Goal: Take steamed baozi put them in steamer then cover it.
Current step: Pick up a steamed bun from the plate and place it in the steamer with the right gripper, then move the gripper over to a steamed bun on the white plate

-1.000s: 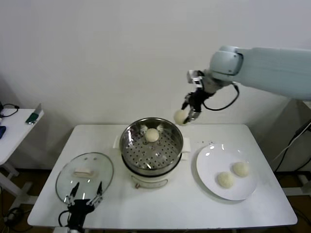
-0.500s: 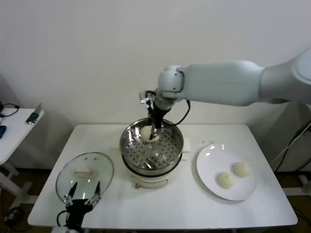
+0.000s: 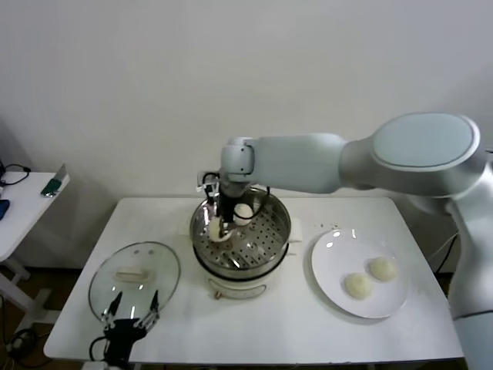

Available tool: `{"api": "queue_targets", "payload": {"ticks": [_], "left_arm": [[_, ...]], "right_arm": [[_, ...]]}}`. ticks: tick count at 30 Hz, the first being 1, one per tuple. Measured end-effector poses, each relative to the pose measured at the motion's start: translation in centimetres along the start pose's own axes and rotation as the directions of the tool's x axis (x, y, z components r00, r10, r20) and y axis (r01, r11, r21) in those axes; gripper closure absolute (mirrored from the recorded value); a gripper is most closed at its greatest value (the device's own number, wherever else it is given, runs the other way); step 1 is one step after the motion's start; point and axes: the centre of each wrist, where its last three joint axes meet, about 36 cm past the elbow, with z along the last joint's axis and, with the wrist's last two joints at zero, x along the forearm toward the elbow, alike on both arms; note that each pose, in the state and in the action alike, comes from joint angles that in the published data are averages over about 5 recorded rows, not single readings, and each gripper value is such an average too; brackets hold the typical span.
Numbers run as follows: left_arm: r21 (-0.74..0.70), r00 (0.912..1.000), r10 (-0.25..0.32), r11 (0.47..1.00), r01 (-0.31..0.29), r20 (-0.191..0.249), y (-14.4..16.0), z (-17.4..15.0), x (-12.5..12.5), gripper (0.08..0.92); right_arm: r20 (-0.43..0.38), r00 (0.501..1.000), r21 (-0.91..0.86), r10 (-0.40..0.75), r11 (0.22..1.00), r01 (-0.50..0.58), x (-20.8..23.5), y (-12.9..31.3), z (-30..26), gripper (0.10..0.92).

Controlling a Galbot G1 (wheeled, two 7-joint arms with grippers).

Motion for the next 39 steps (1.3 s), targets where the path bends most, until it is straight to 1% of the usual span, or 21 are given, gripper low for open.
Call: {"api": "queue_targets", "payload": {"ticks": [2,4,7,11,15,18,22,26,32,39], "left_arm": [[-0.001,1.0,0.0,1.0,0.0,0.0,0.0,0.0,0.0,0.177],[-0.001,1.0,0.002,1.0,-0.002,0.0,0.0,0.0,0.1,0.177],[-0.001,1.0,0.003,1.0,-0.003,0.002,-0.1,-0.1,0.2,0.177],[-0.002,1.0,0.004,1.0,-0.004,0.003,-0.1,-0.3,0.3,0.177],[-0.003,1.0,0.006,1.0,-0.006,0.004,-0.1,-0.4,0.5,0.177],[-0.003,1.0,0.008,1.0,-0.008,0.005,-0.2,-0.5,0.5,0.177],[-0.002,0.9999,0.011,1.0,-0.011,0.005,-0.2,-0.6,0.4,0.177],[0.001,0.9999,0.013,1.0,-0.013,0.005,-0.3,-0.8,0.2,0.177],[0.008,1.0,0.008,1.0,-0.009,0.004,-0.4,-1.0,0.1,0.177],[0.015,1.0,-0.007,1.0,0.007,0.005,-0.3,-1.1,-0.1,0.177]], "right_arm": [[0.0,1.0,0.001,0.004,1.0,-0.004,-0.4,-0.1,-0.2,0.334],[0.002,1.0,0.004,0.007,1.0,-0.007,-0.6,-0.2,-0.2,0.279],[0.009,1.0,0.012,0.009,1.0,-0.009,-0.6,-0.2,-0.2,0.219],[0.012,1.0,0.034,0.002,0.999,-0.003,0.7,-0.4,0.6,0.201],[0.007,1.0,0.046,-0.015,0.999,0.015,4.0,-0.6,3.0,0.2],[-0.004,1.0,0.04,-0.028,0.999,0.029,7.3,-0.3,6.2,0.199],[-0.034,0.999,0.012,-0.039,0.999,0.04,11.5,1.0,11.7,0.2],[-0.078,0.995,-0.035,-0.059,0.998,0.057,13.8,3.6,18.0,0.2],[-0.134,0.987,-0.113,-0.091,0.991,0.076,13.4,8.2,26.0,0.2],[-0.175,0.979,-0.184,-0.108,0.98,0.075,9.8,13.0,32.1,0.2]]}}
